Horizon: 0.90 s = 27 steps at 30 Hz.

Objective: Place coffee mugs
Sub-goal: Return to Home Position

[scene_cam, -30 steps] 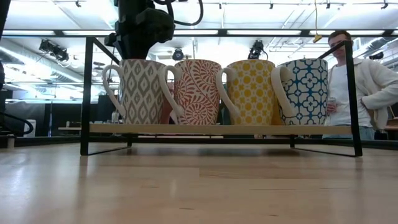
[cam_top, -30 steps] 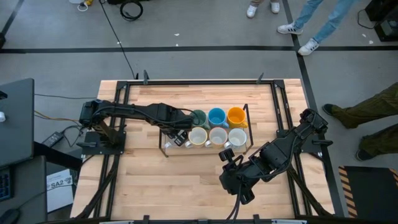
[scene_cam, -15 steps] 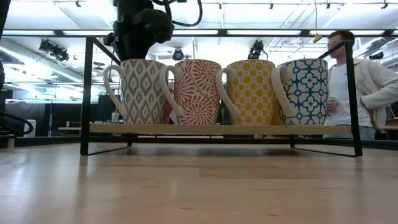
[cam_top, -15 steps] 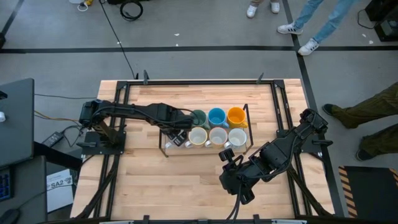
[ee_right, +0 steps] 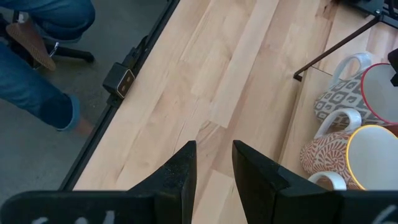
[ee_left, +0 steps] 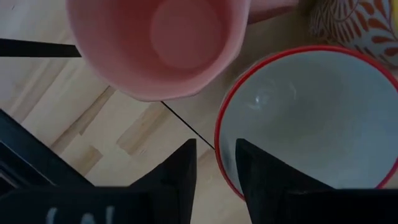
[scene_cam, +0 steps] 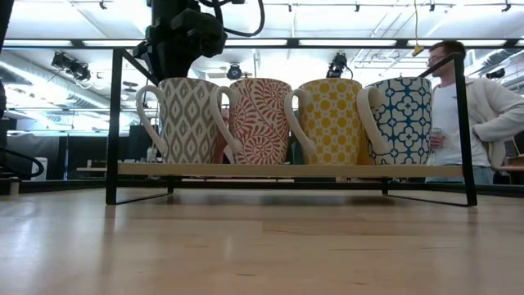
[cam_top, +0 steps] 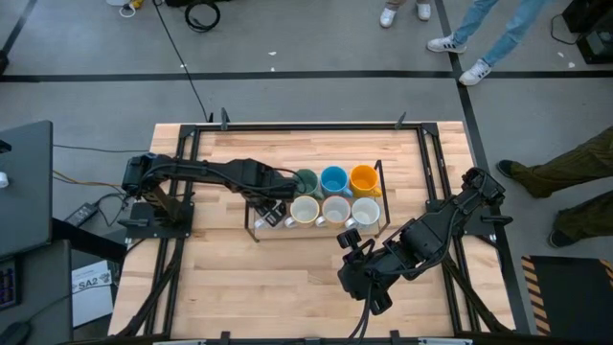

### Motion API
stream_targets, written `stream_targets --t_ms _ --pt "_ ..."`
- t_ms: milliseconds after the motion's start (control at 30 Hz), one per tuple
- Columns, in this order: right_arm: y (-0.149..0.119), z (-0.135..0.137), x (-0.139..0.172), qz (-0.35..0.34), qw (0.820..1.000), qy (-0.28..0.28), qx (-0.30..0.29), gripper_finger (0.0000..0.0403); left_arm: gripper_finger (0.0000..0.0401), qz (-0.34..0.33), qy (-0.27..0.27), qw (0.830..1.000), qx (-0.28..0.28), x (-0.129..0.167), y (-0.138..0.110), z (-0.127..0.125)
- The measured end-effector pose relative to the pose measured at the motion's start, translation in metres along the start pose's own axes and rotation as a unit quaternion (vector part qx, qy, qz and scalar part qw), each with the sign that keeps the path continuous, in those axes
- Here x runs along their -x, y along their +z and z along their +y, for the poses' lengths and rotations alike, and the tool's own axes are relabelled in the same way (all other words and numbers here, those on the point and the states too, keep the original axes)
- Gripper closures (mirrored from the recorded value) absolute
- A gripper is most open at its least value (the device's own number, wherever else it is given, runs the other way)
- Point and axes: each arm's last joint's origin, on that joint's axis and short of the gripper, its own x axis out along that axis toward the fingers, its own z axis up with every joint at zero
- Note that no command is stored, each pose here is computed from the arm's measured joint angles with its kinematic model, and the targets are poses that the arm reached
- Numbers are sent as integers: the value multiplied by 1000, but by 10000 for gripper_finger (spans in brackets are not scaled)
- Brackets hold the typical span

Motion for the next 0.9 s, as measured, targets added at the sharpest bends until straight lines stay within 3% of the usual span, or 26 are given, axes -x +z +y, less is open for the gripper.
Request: stream_targets --t_ms 267,567,733,900 --pt "0 0 0 0 1000 0 0 294 283 -32 -31 999 -7 30 9 -2" --pt "0 0 0 0 1000 0 -1 294 283 -100 -87 991 -23 103 13 4" --pt "0 0 0 0 1000 0 -2 294 283 -192 -119 971 -75 153 4 3" --pt "0 0 0 0 1000 0 2 295 283 -287 -139 935 -153 200 -18 2"
